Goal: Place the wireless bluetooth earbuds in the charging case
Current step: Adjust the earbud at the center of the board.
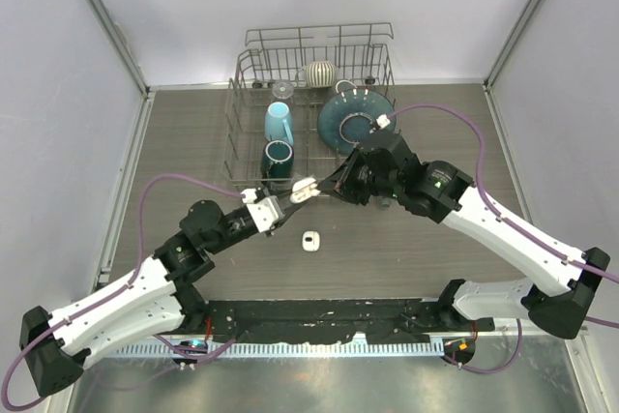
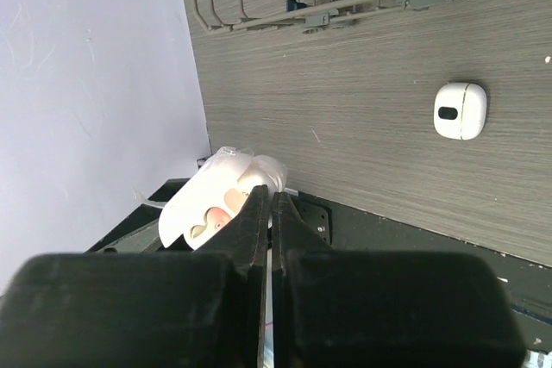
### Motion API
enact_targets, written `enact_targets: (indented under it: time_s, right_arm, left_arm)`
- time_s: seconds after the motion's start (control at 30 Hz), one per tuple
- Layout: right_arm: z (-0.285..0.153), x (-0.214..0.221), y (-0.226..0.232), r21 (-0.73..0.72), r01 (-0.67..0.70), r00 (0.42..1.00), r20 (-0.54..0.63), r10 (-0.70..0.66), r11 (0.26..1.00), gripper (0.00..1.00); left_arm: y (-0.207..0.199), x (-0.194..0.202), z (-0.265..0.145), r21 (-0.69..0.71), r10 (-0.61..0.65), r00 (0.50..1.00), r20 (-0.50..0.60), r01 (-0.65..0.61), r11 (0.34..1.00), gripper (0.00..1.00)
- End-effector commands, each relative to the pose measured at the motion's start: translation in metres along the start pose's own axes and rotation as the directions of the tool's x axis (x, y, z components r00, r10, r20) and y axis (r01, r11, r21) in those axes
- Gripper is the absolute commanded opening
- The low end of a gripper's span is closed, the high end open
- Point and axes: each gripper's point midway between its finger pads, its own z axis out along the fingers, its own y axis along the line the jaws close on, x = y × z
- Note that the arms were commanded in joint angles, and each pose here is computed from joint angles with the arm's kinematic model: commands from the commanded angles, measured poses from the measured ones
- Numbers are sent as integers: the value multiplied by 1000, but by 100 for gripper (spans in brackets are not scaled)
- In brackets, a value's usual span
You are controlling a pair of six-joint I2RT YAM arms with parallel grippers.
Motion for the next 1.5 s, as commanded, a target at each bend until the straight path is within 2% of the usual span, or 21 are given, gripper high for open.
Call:
enact_targets:
  time_s: [0.0, 0.13, 0.2, 0.23, 0.27, 0.33, 0.37, 0.43, 0.47, 0.53, 0.6, 0.7, 0.9, 0.93, 1.1, 1.23, 1.37, 1.47]
  right_arm:
    - [-15, -13, 19, -64, 6, 998, 70, -1, 998, 1]
    - [-54, -36, 19, -106, 73, 978, 204, -50, 992, 1]
    - [-66, -40, 2, -64, 73, 970, 237, -56, 995, 1]
    - [-70, -41, -8, -32, 75, 967, 247, -65, 997, 1]
    - [-75, -43, -41, 93, 65, 960, 266, -88, 994, 1]
    - [-80, -41, -79, 226, 34, 957, 273, -97, 974, 1]
    - [-79, -34, -114, 323, 12, 959, 266, -103, 946, 1]
    - [-76, -23, -150, 426, -14, 966, 241, -98, 905, 1]
    - [-69, -10, -181, 522, -7, 975, 192, -109, 853, 1]
    - [-66, 2, -211, 622, 7, 982, 141, -122, 783, 1]
    - [-64, 16, -248, 737, 39, 988, 71, -135, 675, 1]
    - [-61, 18, -275, 800, 59, 983, 58, -176, 597, 1]
    - [-39, 18, -303, 850, 96, 969, 38, -243, 519, 1]
    - [-34, 22, -311, 868, 108, 970, 15, -244, 484, 1]
    - [-6, 34, -326, 874, 124, 968, -3, -251, 470, 1]
    - [19, 41, -323, 840, 130, 972, -1, -237, 526, 1]
    - [42, 52, -315, 800, 168, 975, -47, -218, 576, 1]
    - [59, 59, -310, 784, 193, 973, -78, -216, 590, 6]
  left_arm:
    - [15, -31, 2, -55, 35, 997, 72, -31, 998, 0]
    - [21, -26, -3, -102, 9, 998, 55, -3, 995, 0]
    - [23, -22, -8, -124, 3, 999, 45, 3, 992, 0]
    - [23, -21, -10, -131, -1, 999, 42, 6, 991, 0]
    - [22, -17, -11, -132, -6, 999, 32, 10, 991, 0]
    - [23, -19, -15, -141, -13, 999, 36, 18, 990, 0]
    - [23, -18, -16, -142, -16, 999, 32, 21, 990, 0]
    - [23, -21, -19, -145, -27, 999, 44, 33, 989, 0]
    - [24, -23, -20, -145, -28, 998, 49, 35, 989, 0]
    - [22, -27, -21, -138, -39, 997, 61, 47, 989, 0]
    - [22, -30, -23, -134, -44, 997, 66, 53, 990, 0]
    - [22, -33, -27, -135, -51, 996, 78, 61, 989, 0]
    - [25, -35, -34, -158, -49, 995, 87, 62, 986, 0]
    - [25, -36, -34, -158, -47, 995, 88, 60, 986, 0]
    - [25, -39, -37, -160, -48, 994, 94, 63, 985, 0]
    - [25, -41, -39, -160, -55, 993, 106, 71, 985, 0]
    - [24, -39, -39, -157, -62, 993, 103, 78, 985, 0]
    - [24, -39, -39, -159, -67, 993, 102, 83, 984, 0]
